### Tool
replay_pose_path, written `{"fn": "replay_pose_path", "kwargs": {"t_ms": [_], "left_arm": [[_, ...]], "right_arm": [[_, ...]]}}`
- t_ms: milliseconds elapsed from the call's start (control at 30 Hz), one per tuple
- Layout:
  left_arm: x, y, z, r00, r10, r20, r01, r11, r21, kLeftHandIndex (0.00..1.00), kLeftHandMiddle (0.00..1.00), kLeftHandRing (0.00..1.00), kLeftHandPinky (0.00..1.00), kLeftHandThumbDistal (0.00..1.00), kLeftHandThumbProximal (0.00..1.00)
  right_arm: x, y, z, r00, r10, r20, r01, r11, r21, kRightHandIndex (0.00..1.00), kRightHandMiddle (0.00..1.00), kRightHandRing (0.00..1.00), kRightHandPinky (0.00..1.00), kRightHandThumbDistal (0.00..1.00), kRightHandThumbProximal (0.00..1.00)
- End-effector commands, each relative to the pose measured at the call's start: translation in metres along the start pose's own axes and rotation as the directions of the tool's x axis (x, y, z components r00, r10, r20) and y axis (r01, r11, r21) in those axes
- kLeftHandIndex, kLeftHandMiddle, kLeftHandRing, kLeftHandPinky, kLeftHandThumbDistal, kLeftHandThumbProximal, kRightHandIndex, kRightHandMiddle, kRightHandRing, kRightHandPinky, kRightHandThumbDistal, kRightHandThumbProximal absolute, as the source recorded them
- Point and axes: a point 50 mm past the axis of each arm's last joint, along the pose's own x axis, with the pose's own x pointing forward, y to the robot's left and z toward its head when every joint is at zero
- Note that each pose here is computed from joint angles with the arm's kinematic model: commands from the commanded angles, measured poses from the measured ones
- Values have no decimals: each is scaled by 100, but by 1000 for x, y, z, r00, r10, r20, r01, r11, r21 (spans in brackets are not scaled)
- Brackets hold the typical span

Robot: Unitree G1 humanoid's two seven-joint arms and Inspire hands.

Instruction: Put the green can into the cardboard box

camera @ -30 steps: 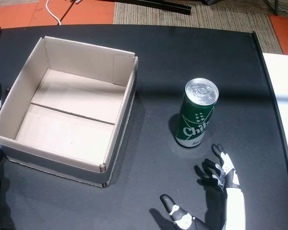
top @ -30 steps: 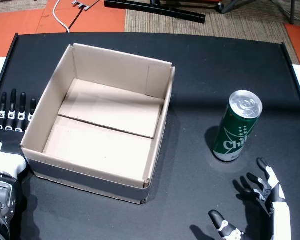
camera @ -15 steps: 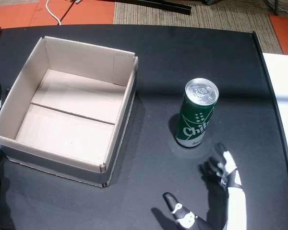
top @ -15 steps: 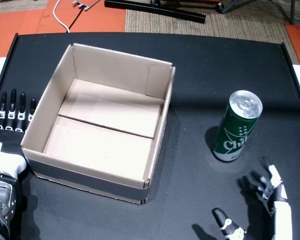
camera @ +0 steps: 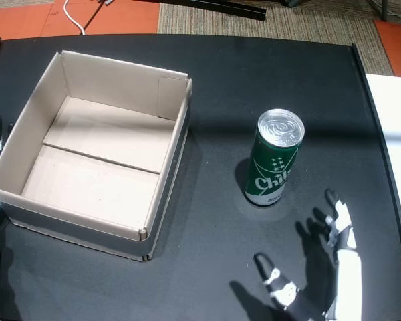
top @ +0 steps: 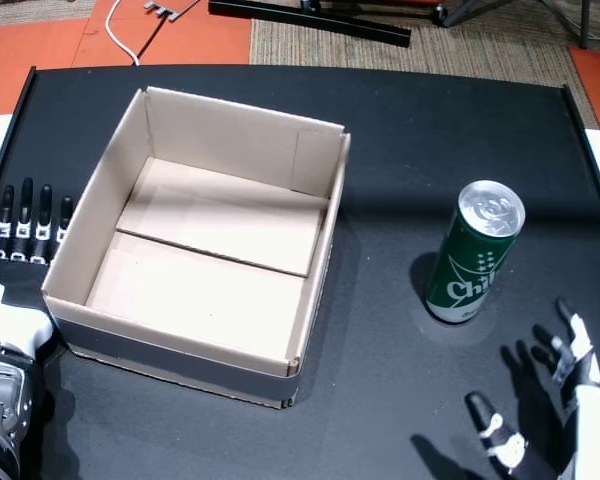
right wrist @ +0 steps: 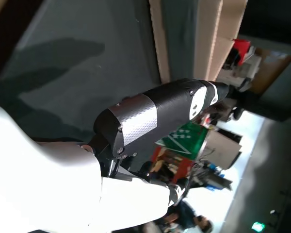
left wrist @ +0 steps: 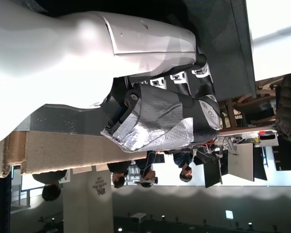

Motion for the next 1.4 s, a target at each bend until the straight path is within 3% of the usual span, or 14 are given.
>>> {"fn": "replay_pose_path", "kwargs": {"t_ms": [0, 133, 300, 700, 1133, 1367], "left_arm": [[-10, 22, -4, 995, 94, -25, -94, 996, 10, 51, 54, 67, 80, 0, 56], [-10, 22, -4, 995, 101, -23, -100, 995, 8, 52, 55, 67, 80, 0, 55], [-10, 22, -4, 996, 91, -20, -91, 996, 8, 53, 56, 69, 78, 0, 51], [-10, 22, -3, 995, 94, -19, -94, 995, -19, 53, 54, 66, 78, 0, 55], [-11, 23, -3, 996, 87, -24, -87, 996, 2, 54, 57, 69, 79, 0, 55], [-10, 22, -4, 996, 91, -23, -91, 996, 4, 52, 56, 69, 79, 0, 52]], "right_arm": [[3, -9, -1, 1000, -1, 7, 2, 1000, -22, 83, 91, 95, 100, 100, 57], [17, -13, 0, 1000, 9, 22, -9, 1000, -24, 85, 92, 96, 100, 100, 56], [37, -16, 0, 1000, -7, 15, 7, 1000, 5, 84, 91, 94, 100, 100, 61], [66, -21, -1, 999, 11, -30, -7, 994, 113, 82, 89, 93, 100, 100, 64], [102, -25, -3, 971, 221, -93, -195, 953, 234, 85, 90, 90, 98, 100, 59], [116, -13, -6, 925, 338, -175, -292, 925, 245, 87, 89, 87, 96, 100, 56]]}}
